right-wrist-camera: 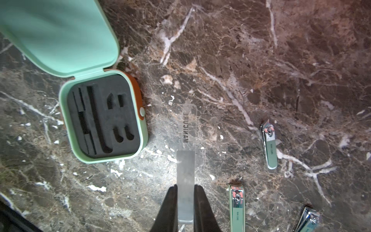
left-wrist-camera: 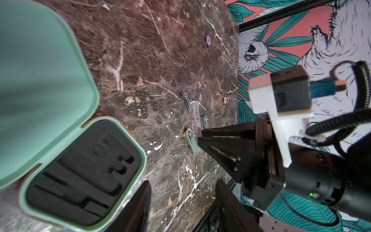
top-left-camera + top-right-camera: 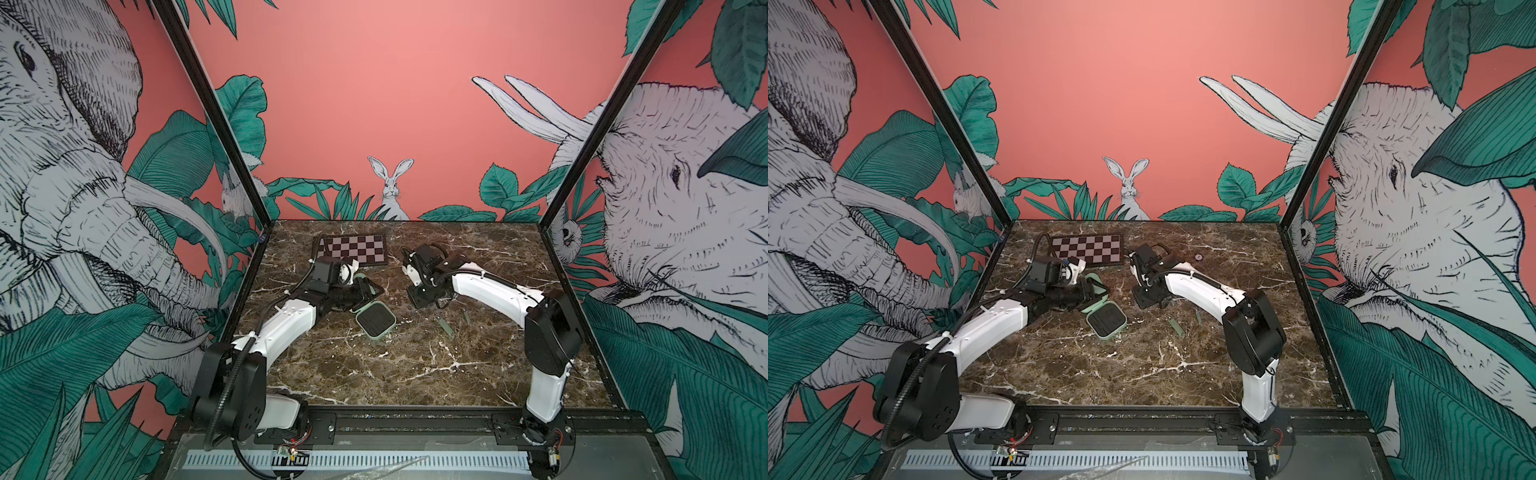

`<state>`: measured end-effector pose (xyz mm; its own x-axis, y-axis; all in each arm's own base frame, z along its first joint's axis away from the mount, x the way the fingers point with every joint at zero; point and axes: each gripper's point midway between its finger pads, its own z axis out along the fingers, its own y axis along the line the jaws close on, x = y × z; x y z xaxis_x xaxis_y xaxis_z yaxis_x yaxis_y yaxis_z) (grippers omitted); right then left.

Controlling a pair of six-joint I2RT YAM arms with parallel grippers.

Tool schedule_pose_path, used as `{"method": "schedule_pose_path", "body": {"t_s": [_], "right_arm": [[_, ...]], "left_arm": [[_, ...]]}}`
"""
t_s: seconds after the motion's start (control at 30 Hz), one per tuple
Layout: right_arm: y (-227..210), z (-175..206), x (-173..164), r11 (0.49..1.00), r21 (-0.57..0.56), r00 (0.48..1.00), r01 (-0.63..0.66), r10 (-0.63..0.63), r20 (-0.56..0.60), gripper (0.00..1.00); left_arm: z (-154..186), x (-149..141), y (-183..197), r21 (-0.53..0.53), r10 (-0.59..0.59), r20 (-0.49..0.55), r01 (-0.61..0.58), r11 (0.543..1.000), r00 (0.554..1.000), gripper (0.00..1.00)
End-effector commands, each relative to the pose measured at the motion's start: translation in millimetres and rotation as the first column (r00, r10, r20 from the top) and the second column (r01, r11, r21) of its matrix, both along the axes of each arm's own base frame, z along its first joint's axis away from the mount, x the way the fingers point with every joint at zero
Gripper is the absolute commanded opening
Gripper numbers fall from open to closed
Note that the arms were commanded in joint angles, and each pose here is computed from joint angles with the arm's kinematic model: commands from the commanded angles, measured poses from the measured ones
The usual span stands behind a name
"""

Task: Organize nail clipper sets
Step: Pick up the nail clipper from the center of the board.

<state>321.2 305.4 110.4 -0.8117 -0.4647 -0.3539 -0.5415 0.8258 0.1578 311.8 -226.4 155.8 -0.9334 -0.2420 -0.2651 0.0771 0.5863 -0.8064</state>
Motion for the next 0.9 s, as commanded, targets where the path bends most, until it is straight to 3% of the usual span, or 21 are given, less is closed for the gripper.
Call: {"method": "schedule_pose_path", "body": {"t_s": [0.0,0.3,0.87], "right_arm": [[8,25,-9,0.996,0.09,1.0,0.006,-0.004,-0.03,0.15],[29,54,-14,0.974,0.228,0.998,0.009,0.004,-0.057,0.15],[36,61,-19,0.962,0.274,0.997,0.006,0.015,-0.075,0.15]], "left_arm": [[23,13,-18,-0.072,-0.008,0.045,0.011,0.997,0.999,0.5],[15,25,-50,-0.116,-0.062,0.033,0.066,0.991,0.998,0.39],[6,29,-57,-0.112,-0.071,0.018,0.073,0.991,0.997,0.27]]}}
